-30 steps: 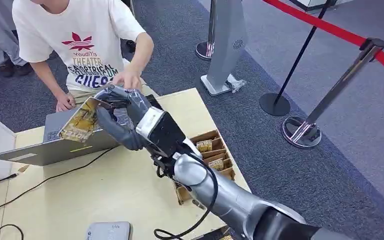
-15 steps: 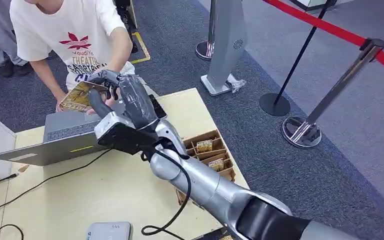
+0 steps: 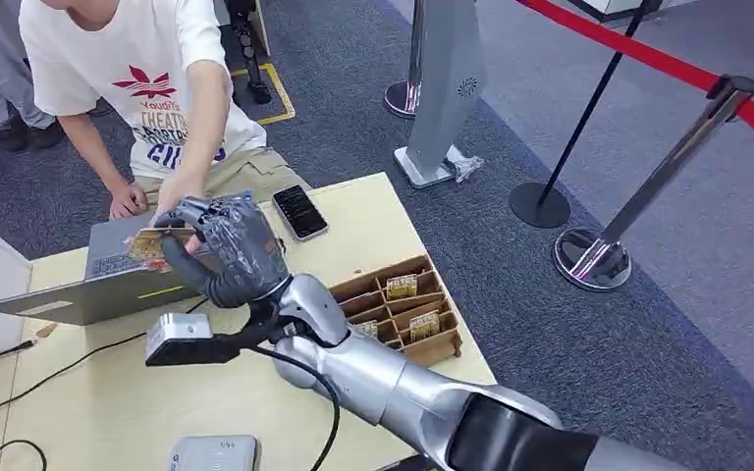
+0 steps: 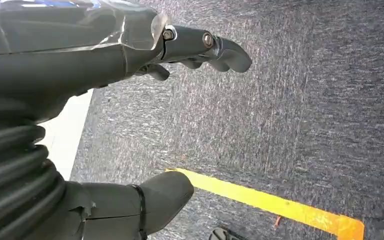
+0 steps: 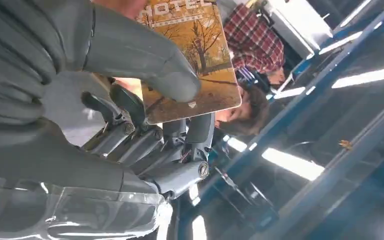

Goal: Pass the card to the sensor for recognition and then transmit it.

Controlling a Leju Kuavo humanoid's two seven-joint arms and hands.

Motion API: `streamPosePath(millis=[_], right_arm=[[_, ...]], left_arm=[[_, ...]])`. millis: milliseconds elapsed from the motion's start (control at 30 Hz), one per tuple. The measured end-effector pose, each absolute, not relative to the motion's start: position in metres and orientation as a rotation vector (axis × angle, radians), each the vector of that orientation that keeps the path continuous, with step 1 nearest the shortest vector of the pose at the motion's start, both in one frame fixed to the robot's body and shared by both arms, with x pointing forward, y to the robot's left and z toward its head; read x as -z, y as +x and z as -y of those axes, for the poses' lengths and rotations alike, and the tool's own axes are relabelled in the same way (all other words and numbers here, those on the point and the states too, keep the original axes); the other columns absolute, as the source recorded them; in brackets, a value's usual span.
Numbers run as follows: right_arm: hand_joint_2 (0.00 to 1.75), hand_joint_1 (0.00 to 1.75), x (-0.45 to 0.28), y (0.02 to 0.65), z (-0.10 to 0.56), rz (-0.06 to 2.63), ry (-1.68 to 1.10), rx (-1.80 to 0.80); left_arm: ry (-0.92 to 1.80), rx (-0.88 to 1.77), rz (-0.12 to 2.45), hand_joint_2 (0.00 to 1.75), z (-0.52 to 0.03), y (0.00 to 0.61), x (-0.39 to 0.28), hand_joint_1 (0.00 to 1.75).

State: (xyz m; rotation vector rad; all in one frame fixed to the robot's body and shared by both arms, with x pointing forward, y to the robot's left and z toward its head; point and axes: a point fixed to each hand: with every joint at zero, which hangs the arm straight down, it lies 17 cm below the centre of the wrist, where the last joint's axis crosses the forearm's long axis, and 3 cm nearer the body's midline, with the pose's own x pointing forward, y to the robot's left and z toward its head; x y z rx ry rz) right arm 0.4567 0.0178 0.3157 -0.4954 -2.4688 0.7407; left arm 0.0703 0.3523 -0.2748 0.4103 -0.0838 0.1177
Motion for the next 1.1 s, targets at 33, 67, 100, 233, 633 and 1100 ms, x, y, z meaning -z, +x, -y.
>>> streamPosePath(millis=[33,67,100,233,633,1100], right_arm=[[1.75,1.75,-0.311,0.453,-0.023,2.476,-0.512,-0.779],[1.75,1.75,-0.307,0.451,-0.026,2.479,-0.522,-0.807],[1.75,1.71,-0.303,0.448,-0.031,2.485,-0.532,-0.836],[1.75,0.0,-0.29,0.441,-0.042,2.489,-0.563,-0.917],[1.75,0.0,-0.281,0.434,-0.06,2.479,-0.49,-0.912],[1.75,0.0,-0.316,0.415,-0.061,2.469,-0.235,-0.79]], left_arm=[[0.412,-0.123,0.083,1.75,-0.353,0.07,0.275,0.0],[0.414,-0.128,0.081,1.75,-0.353,0.069,0.275,0.0],[0.415,-0.132,0.08,1.75,-0.353,0.069,0.275,0.0],[0.422,-0.162,0.073,1.75,-0.355,0.066,0.275,0.0],[0.426,-0.261,0.041,1.75,-0.355,0.056,0.275,0.0],[0.407,-0.35,0.009,1.75,-0.341,0.041,0.278,0.0]])
